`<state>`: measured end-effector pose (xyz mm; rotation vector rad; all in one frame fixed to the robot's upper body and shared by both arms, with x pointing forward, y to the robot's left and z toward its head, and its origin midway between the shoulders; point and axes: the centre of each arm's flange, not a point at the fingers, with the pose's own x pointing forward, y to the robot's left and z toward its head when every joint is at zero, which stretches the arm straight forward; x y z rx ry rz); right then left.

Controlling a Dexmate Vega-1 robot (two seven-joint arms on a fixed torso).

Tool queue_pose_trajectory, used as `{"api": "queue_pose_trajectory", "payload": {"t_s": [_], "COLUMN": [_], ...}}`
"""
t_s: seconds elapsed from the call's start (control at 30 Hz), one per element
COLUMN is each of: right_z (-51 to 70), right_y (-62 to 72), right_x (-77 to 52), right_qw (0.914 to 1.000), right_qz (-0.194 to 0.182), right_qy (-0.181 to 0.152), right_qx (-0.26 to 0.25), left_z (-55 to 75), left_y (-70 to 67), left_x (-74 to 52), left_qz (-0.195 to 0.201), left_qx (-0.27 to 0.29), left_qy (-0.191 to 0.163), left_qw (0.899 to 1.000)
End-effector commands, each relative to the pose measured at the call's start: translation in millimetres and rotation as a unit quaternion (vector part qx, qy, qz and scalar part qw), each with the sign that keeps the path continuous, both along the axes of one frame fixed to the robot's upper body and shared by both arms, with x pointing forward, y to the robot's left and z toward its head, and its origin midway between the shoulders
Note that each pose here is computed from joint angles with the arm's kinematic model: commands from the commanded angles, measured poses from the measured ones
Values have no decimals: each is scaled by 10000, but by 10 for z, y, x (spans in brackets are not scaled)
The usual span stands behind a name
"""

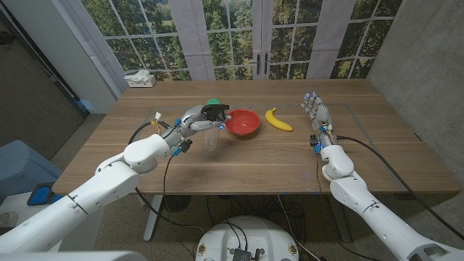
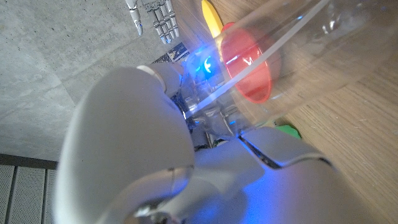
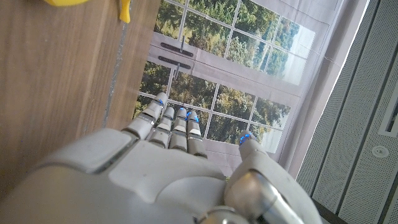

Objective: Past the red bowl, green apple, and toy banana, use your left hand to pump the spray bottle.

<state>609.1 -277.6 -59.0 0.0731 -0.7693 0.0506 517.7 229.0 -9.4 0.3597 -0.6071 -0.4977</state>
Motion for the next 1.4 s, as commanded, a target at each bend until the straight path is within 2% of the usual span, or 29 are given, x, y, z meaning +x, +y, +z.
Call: {"api": "queue_pose_trajectory", "payload": {"t_s": [0.03, 0.1, 0.67, 0.97, 1.4], "right_z": [21, 34, 96, 98, 92], "right_y": [36, 47, 136, 157, 135], "right_x": [32, 38, 33, 29, -8], "right_qw": [10000, 10000, 9998, 9996, 9994], "right_qz": [-7, 4, 21, 11, -29], "right_qy": [-24, -44, -178, -236, -311], "right_qx": [16, -16, -107, -131, -154], "left_z": [149, 185, 372, 472, 585], "left_y": [117, 144, 243, 296, 304], "left_x": [173, 232, 479, 582, 696], "left_qz": [121, 134, 237, 314, 442], "left_qx": [54, 51, 203, 256, 280], "left_qy": [-45, -22, -9, -42, -117], "left_qw": [9999, 9999, 9995, 9992, 9986]}}
